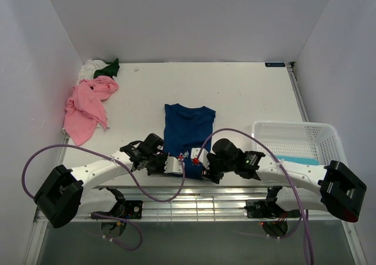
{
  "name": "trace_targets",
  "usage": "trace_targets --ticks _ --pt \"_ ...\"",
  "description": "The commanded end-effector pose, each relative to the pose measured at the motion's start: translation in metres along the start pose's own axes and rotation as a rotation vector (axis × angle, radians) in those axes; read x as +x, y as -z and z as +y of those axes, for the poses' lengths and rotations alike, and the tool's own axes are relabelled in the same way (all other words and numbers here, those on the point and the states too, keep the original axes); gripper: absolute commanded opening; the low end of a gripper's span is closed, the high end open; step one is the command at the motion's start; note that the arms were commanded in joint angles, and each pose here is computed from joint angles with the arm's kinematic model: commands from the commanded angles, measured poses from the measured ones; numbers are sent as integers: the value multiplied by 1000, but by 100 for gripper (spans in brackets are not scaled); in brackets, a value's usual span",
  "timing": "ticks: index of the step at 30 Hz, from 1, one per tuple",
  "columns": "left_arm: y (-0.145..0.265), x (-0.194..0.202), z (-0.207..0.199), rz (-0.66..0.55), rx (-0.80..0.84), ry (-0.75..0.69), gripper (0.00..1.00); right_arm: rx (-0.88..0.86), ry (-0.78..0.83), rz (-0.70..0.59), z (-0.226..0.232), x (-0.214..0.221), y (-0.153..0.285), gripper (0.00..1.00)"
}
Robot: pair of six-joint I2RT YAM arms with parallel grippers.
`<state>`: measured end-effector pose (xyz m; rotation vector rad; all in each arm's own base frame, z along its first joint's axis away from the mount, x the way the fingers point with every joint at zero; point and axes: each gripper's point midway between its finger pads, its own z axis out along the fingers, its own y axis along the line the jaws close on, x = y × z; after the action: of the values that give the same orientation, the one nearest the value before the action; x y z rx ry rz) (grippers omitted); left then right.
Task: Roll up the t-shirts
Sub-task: Roll the T-shirt to the center of the board.
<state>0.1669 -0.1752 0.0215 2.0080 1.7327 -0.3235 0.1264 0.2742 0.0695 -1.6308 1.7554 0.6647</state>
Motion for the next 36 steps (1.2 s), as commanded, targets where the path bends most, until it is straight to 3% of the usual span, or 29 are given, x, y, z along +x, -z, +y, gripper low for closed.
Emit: trace_targets --ticks 1,10,11,12,15,17,18,22,26,31,36 --pt "3 -1 1 10 -7 16 37 60 62 44 -10 12 -5 61" --pt "6 1 -2 16 -5 36 34 77 27 140 -19 26 -24 59" --pt "6 -1 -3 10 2 47 32 68 26 147 -19 26 -25 55" --pt "6 0 -6 13 17 56 27 62 23 156 -18 27 -26 37" --pt "10 -6 -10 -13 58 67 17 7 19 179 -9 30 -23 14" --pt "15 -9 -20 -30 117 81 1 -71 8 147 4 24 -20 10" --pt "18 -9 -22 -39 135 77 0 -114 3 152 12 26 -16 8" --pt "42 -11 -52 -79 325 115 0 -327 -16 80 44 13 4 8" --pt "62 -13 -64 -101 462 167 0 -389 -50 -3 45 -8 15 8" --pt "58 -23 -39 -128 506 236 0 -436 -210 1 27 6 9 8" --pt "49 -28 14 -144 443 320 0 -344 -225 39 -6 14 -2 11"
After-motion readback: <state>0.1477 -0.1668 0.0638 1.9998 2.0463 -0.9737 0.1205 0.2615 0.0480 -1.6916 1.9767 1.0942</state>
